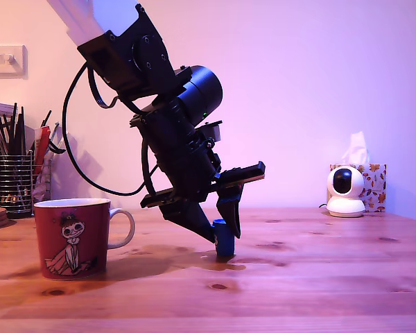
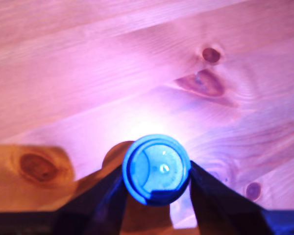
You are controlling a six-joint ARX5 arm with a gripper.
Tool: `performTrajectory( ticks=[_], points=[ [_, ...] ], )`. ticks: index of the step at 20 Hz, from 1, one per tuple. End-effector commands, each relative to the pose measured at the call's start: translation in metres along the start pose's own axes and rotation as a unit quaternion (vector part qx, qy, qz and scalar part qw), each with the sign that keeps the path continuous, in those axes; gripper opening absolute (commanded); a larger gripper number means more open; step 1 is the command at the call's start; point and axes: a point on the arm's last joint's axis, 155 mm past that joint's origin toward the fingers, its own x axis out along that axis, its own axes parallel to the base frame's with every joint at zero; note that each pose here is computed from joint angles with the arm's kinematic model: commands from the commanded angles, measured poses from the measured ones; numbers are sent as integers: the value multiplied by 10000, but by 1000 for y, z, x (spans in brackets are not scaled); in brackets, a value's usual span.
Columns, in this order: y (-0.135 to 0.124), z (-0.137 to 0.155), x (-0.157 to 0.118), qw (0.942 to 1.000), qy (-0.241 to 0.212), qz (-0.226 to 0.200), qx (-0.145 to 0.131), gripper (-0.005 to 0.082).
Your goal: Pick up the coffee capsules on the table and drop them inside the coffee cup
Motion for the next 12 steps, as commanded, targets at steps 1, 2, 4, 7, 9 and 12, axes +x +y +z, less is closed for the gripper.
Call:
performTrajectory(
  ticks=[1, 2, 4, 7, 9, 12],
  points=[
    [-1, 4, 5, 10000, -29, -15, 54, 212],
    [-3, 8, 4, 9999, -57, -24, 147, 212],
    [-6, 16, -1, 9999, -56, -37, 157, 212],
    [-14, 25, -10, 9998, 39, -127, 161, 212],
    [-15, 26, -16, 9995, 166, -85, 245, 212],
    [-15, 26, -25, 9983, 366, -9, 462, 212]
  ],
)
